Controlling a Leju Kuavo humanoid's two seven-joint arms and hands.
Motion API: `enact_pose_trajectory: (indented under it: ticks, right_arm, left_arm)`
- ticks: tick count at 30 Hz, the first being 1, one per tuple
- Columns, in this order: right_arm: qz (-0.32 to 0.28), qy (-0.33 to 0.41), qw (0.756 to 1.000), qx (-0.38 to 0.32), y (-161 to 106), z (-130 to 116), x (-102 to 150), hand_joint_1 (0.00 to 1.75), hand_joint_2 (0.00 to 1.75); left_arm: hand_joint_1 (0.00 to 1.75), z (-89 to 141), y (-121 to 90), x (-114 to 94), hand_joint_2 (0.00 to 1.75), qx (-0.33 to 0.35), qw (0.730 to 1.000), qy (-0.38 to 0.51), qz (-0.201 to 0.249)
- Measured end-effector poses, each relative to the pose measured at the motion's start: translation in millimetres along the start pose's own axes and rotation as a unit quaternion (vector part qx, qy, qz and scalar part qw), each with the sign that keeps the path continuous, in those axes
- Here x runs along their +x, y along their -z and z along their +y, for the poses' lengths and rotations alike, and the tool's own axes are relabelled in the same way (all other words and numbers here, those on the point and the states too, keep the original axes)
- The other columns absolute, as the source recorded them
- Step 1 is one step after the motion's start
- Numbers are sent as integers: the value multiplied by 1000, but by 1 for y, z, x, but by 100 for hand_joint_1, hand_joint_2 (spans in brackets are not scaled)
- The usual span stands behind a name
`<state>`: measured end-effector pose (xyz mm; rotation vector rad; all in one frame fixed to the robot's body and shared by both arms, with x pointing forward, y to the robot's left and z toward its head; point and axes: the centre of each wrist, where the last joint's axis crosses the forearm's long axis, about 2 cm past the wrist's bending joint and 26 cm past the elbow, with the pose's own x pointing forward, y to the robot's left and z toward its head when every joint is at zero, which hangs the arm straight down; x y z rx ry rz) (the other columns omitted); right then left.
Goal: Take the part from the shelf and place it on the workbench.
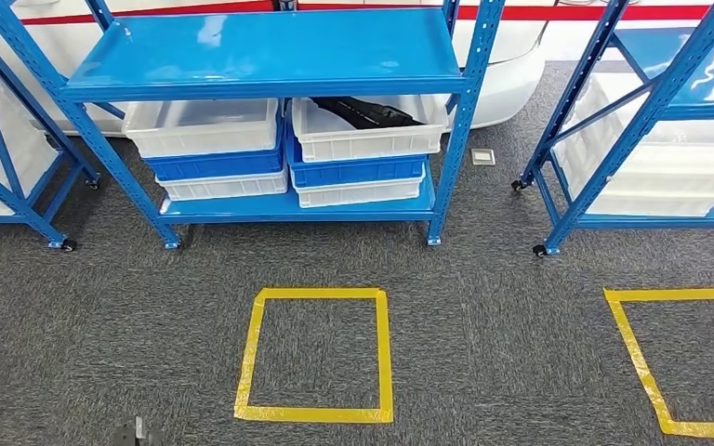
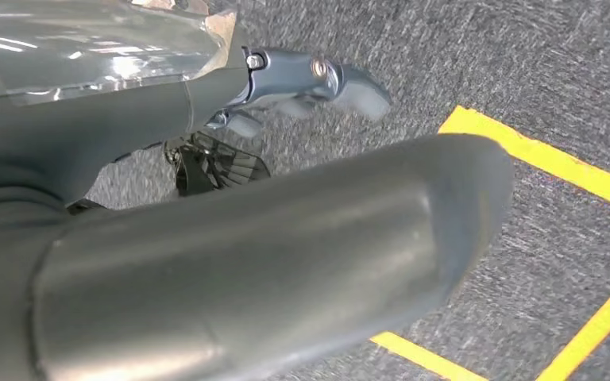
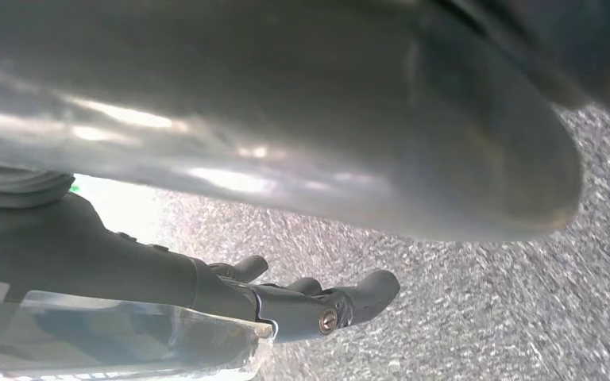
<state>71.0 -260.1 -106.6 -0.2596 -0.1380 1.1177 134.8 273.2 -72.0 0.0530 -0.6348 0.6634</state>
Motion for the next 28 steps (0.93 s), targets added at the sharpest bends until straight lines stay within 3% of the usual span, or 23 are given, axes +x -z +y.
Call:
enact_pose_trajectory:
  ticks: [19, 28]
  right_arm:
    - [-1, 2, 1000, -5, 0, -1, 0, 0, 0]
    - [4, 3, 1000, -2, 0, 2, -4, 0, 0]
  left_arm:
    - [0, 7, -8, -6, 0, 0, 1000, -3, 14]
    - [0, 4, -14, 2, 0, -6, 1000, -3, -4]
